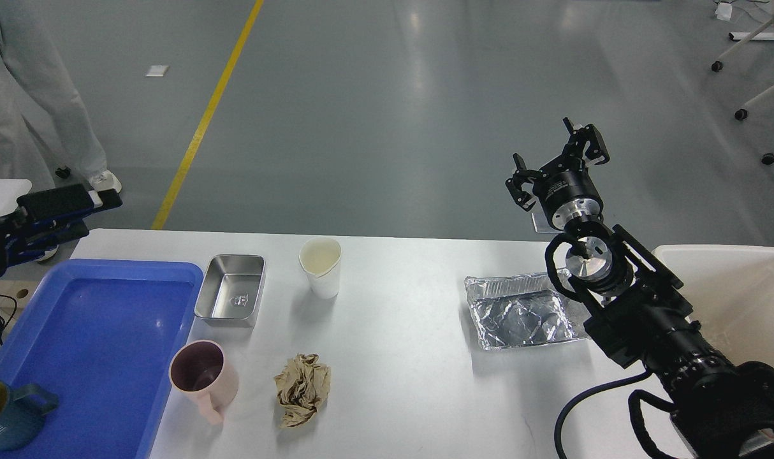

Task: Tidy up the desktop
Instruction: 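Lower the left gripper toward the pink mug beside the blue tray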

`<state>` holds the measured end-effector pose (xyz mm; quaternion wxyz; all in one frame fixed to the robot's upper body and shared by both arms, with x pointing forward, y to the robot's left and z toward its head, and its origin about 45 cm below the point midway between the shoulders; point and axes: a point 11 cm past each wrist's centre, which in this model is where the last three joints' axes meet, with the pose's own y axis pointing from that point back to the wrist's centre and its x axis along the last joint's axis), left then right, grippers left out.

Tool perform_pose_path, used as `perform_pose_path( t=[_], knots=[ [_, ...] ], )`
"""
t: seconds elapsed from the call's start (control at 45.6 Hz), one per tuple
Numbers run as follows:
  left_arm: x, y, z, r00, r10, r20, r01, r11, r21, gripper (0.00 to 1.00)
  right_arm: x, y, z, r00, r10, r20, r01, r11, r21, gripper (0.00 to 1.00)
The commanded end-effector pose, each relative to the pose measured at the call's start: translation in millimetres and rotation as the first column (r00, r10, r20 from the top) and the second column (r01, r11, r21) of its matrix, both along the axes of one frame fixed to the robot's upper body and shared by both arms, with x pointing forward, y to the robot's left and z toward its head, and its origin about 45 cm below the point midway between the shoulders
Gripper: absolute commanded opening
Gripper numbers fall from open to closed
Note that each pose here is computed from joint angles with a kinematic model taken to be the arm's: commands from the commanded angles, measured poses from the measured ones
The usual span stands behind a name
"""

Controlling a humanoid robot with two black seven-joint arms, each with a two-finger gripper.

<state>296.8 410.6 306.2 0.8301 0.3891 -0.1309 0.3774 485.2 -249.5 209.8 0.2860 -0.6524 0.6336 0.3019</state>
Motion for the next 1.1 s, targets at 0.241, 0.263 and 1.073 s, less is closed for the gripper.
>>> perform_pose_path(
  t=[0.241, 0.263, 1.073],
  knots=[
    [-64, 39, 27, 0.993, 0.057, -0.105, -0.045, 0.992, 0.115, 0.93, -1, 1, -1, 1.000, 0.002, -0.003, -0.002, 1.000, -0.003, 1.00],
    [-66, 41, 29, 0.992, 0.058, -0.112, -0.044, 0.992, 0.118, 0.93, -1, 1, -1, 1.000, 0.003, -0.002, -0.003, 1.000, -0.003, 1.00],
    [-60, 39, 43, 0.994, 0.017, -0.106, 0.001, 0.986, 0.168, 0.92, -5, 1, -6, 1.000, 0.004, -0.009, -0.004, 1.000, 0.000, 1.00]
  ],
)
